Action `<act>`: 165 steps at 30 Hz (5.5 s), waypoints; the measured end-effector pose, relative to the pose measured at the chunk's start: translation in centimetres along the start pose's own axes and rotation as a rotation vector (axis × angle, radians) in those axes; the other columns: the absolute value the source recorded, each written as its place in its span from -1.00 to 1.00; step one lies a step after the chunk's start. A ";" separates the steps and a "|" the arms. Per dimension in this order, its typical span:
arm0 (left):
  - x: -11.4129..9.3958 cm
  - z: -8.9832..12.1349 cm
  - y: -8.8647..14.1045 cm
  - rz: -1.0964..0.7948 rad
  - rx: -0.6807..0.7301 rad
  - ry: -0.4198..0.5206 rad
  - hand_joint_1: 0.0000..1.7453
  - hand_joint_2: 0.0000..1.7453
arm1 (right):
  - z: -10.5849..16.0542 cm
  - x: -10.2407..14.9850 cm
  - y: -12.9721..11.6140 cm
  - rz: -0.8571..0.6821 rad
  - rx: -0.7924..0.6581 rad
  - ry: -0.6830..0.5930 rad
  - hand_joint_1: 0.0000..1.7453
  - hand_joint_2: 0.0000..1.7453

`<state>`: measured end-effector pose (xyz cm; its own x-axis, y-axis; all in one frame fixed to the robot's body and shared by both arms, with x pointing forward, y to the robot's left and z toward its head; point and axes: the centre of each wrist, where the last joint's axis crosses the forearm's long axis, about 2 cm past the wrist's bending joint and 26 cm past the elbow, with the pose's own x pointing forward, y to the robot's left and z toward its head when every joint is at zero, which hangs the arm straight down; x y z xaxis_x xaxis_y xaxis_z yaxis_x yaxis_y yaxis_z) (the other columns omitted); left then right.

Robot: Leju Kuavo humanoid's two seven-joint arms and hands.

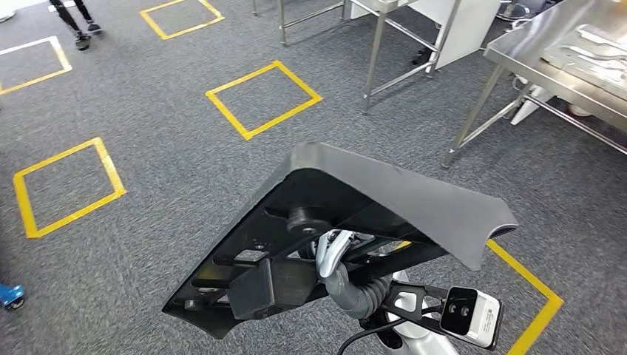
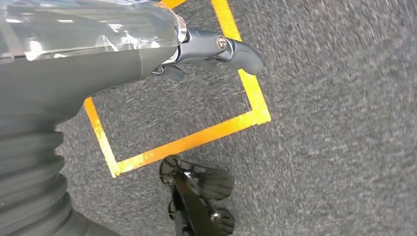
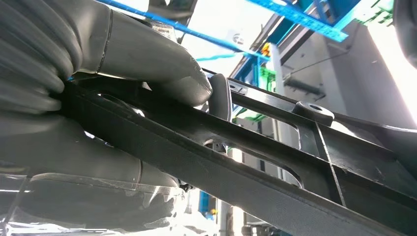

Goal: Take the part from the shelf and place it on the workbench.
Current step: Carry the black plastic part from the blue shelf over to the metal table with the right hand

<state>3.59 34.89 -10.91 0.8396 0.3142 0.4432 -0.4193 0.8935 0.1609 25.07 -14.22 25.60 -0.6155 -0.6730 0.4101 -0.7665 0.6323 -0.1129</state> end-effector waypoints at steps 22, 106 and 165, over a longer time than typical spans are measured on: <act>-0.1 0.2 -1.3 -0.043 -0.057 0.034 -1.00 1.00 | 2.4 0.7 0.2 0.052 0.009 0.078 1.00 1.00; 0.0 0.4 -2.7 -0.011 -0.092 -0.002 -1.00 1.00 | 2.0 1.3 -2.3 0.080 -0.010 0.081 1.00 1.00; -0.2 0.4 -2.4 -0.008 -0.089 -0.001 -1.00 1.00 | 1.9 1.2 -1.9 0.144 -0.008 0.094 1.00 1.00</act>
<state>4.31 32.57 -11.04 0.8424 0.3064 0.4433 -0.3800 0.9211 0.0854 25.39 -16.96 24.56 -0.6990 -0.5366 0.4727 -0.6698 0.7229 -0.1699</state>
